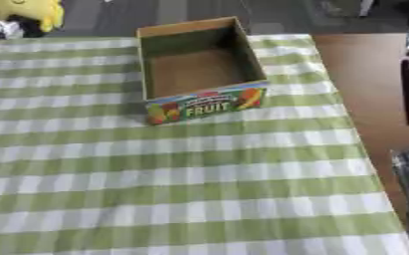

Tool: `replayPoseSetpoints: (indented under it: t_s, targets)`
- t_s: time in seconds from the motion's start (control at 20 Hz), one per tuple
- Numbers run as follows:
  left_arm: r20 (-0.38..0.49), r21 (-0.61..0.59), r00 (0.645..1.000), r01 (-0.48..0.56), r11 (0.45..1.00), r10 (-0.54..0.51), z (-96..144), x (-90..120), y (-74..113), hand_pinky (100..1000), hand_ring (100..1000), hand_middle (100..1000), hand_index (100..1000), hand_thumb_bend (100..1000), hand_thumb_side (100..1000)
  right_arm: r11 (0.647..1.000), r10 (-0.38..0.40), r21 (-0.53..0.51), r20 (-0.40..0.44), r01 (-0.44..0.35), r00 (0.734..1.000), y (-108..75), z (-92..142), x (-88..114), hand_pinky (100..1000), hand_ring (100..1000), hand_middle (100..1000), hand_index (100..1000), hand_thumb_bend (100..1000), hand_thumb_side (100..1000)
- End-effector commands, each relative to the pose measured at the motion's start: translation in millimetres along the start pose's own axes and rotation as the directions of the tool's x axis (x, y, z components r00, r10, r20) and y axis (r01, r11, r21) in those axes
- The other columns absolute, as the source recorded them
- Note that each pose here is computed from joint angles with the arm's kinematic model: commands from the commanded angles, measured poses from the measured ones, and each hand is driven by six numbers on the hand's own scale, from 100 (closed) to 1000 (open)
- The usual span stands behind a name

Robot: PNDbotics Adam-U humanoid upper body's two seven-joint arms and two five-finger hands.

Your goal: Pick up objects on the table and place them in the box.

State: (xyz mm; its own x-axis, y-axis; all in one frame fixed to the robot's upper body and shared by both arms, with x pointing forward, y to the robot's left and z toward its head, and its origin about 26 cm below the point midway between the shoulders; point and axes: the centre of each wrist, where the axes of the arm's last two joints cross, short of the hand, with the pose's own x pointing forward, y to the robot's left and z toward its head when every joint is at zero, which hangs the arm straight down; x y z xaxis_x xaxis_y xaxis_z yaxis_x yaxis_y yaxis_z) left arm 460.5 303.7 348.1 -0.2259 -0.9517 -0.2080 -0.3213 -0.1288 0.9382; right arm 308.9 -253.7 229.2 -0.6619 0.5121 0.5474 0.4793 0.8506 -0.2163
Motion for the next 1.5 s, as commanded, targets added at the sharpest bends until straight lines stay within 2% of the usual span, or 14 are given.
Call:
replayPoseSetpoints:
  t_s: [0.05, 0.4, 0.6, 0.9, 1.2, 1.5]
  targets:
    - [0.024, 0.072, 1.000, -0.018, 0.997, 0.016, -8.5, 18.5, 21.1, 620, 554, 414, 486, 100, 331, 1.000, -0.011, -0.008, 0.029, 0.011, 1.000, -3.2, -5.0, 6.5, 797, 860, 629, 864, 100, 926]
    - [0.050, 0.124, 0.995, -0.097, 0.987, 0.091, -23.2, 55.6, 19.2, 605, 537, 400, 472, 100, 345, 1.000, -0.024, -0.005, 0.038, 0.024, 0.999, -1.4, -6.2, 8.2, 797, 860, 629, 864, 100, 922]
    - [0.069, 0.161, 0.987, -0.156, 0.975, 0.146, -33.7, 85.0, 14.5, 598, 528, 390, 461, 100, 348, 0.999, -0.036, -0.001, 0.042, 0.036, 0.998, 0.4, -6.7, 9.5, 797, 860, 628, 864, 100, 920]
    - [0.061, 0.156, 0.979, -0.200, 0.967, 0.193, -47.5, 120.1, -4.9, 592, 525, 390, 461, 100, 347, 0.999, -0.054, 0.005, 0.049, 0.053, 0.997, 3.1, -8.2, 11.9, 797, 860, 627, 864, 100, 918]
    - [0.049, 0.144, 0.988, -0.155, 0.977, 0.150, -54.7, 139.1, -26.4, 594, 533, 398, 474, 100, 348, 0.998, -0.067, 0.007, 0.055, 0.067, 0.996, 5.0, -9.5, 13.8, 797, 861, 626, 864, 100, 912]
    - [0.024, 0.123, 0.993, -0.116, 0.986, 0.114, -58.6, 146.0, -47.9, 592, 539, 404, 489, 100, 363, 0.997, -0.082, 0.011, 0.063, 0.081, 0.995, 7.3, -11.2, 16.2, 797, 861, 625, 864, 100, 909]
